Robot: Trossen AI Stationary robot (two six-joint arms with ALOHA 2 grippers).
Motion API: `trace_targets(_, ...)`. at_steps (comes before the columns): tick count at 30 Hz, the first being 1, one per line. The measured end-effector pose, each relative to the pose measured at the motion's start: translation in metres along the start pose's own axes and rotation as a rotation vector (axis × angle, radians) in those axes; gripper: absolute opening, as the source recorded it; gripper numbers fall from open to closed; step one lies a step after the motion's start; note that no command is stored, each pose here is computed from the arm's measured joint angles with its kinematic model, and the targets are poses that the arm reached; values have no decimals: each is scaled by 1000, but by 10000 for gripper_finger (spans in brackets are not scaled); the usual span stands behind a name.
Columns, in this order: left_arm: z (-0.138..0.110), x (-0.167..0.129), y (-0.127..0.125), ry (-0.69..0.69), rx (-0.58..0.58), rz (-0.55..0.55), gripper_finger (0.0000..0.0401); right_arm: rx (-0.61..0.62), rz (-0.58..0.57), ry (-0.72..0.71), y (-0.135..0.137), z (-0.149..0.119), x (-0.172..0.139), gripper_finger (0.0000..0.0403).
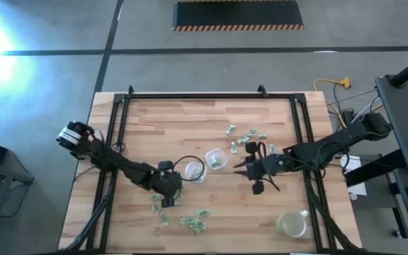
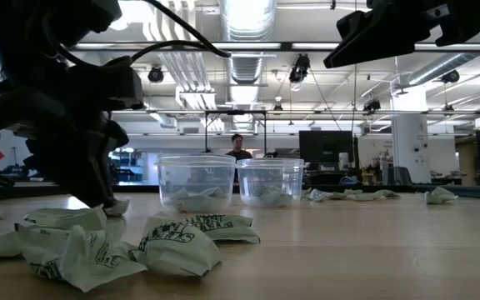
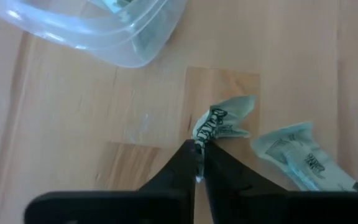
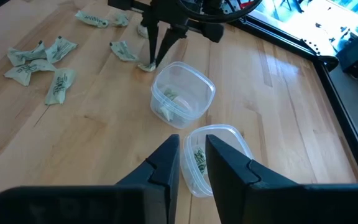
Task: Pick and place items into bin
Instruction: Put the stevia packet into the left bin
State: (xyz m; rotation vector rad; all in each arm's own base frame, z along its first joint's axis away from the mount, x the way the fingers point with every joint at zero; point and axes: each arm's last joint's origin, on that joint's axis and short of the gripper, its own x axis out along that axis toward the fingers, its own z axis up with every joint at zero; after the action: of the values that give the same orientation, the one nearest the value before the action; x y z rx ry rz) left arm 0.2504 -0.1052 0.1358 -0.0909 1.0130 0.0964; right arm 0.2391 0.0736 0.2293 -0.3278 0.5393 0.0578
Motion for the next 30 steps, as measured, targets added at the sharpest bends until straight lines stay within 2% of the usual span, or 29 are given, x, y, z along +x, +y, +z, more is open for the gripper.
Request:
trace_targets(8, -6, -13, 9, 56, -31, 85, 8, -2, 1, 7, 0, -1, 0, 65)
trace_targets(12, -5, -24, 14, -8, -52, 193, 8, -2, 1, 9, 0, -1, 0, 63)
trace_targets(20, 6, -40, 19, -161, -38, 325, 8, 3, 2, 23, 0, -2, 0, 61)
trace_targets(25, 12, -41, 17, -196, -16, 359, 8, 4, 2, 23, 0, -2, 0, 61)
trace_targets(30, 24, -41, 11, -292, 39, 318, 8, 4, 1, 23, 0, -2, 0, 61)
